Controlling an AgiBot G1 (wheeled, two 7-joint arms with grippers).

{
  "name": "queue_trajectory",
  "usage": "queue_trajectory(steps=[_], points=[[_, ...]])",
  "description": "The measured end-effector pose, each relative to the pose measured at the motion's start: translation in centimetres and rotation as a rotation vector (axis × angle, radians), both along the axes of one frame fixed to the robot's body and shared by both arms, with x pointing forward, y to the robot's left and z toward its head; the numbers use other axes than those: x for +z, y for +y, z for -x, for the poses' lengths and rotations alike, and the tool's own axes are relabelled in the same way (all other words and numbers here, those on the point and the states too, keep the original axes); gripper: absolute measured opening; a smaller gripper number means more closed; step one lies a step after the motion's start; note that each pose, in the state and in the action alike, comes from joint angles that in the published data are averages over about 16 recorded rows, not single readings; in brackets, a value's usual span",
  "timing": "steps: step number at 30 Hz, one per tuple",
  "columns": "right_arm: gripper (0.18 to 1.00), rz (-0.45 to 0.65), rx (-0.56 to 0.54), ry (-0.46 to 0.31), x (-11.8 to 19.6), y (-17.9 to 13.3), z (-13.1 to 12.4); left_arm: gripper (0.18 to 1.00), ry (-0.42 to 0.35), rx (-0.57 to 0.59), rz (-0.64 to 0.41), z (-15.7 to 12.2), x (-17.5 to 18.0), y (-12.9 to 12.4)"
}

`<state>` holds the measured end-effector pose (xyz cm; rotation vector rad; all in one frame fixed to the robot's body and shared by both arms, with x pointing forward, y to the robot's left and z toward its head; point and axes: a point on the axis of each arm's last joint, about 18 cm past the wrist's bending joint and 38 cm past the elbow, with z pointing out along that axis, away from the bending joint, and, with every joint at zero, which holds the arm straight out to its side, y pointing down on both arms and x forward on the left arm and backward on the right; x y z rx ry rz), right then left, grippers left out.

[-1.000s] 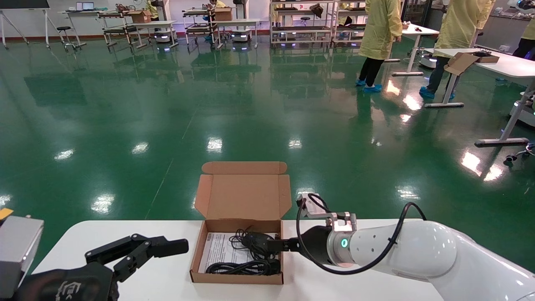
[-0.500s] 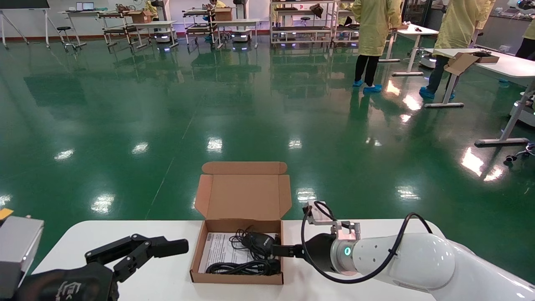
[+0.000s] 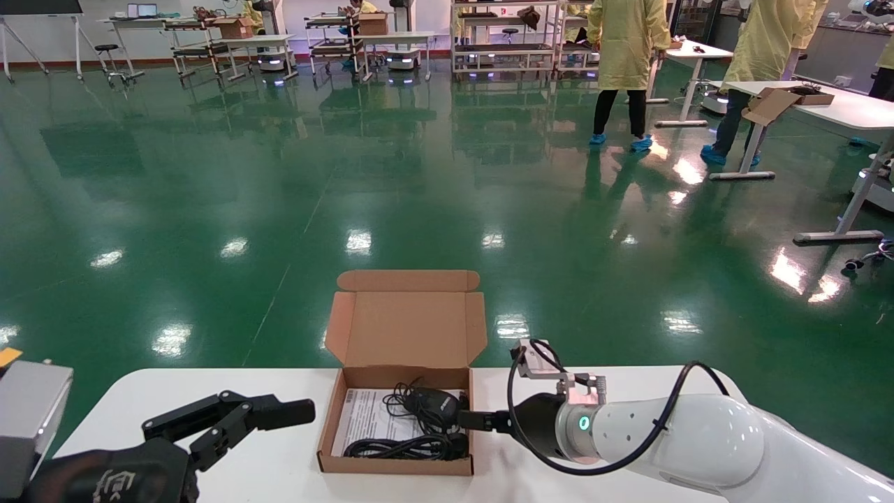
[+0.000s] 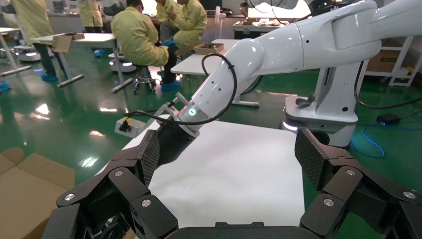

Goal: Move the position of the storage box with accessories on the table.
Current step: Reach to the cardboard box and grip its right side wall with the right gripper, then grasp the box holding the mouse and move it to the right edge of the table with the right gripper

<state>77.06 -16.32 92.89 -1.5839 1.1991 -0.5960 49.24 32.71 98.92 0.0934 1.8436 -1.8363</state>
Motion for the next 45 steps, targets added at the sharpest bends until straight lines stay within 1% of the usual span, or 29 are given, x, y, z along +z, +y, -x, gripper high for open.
queue_trajectory(steps=[7, 13, 23, 29, 34, 40, 45], points=[[0.807, -0.003, 0.004, 0.013, -0.6, 0.0, 0.1, 1.000, 0.000, 0.000, 0.000, 0.0, 0.0, 0.0], [0.687, -0.007, 0.010, 0.020, -1.3, 0.3, 0.1, 1.000, 0.000, 0.000, 0.000, 0.0, 0.0, 0.0], [0.446, -0.015, 0.016, 0.025, -2.1, 0.9, 0.2, 1.000, 0.000, 0.000, 0.000, 0.0, 0.0, 0.0], [0.326, -0.014, 0.016, 0.028, -2.2, 1.0, 0.2, 1.000, 0.000, 0.000, 0.000, 0.0, 0.0, 0.0], [0.259, -0.008, 0.014, 0.031, -2.0, 0.9, 0.3, 1.000, 0.000, 0.000, 0.000, 0.0, 0.0, 0.0], [0.218, 0.002, 0.015, 0.025, -1.3, 0.6, 0.3, 1.000, 0.000, 0.000, 0.000, 0.0, 0.0, 0.0], [0.206, 0.007, 0.019, 0.007, -0.2, 0.1, 0.2, 1.000, 0.000, 0.000, 0.000, 0.0, 0.0, 0.0]])
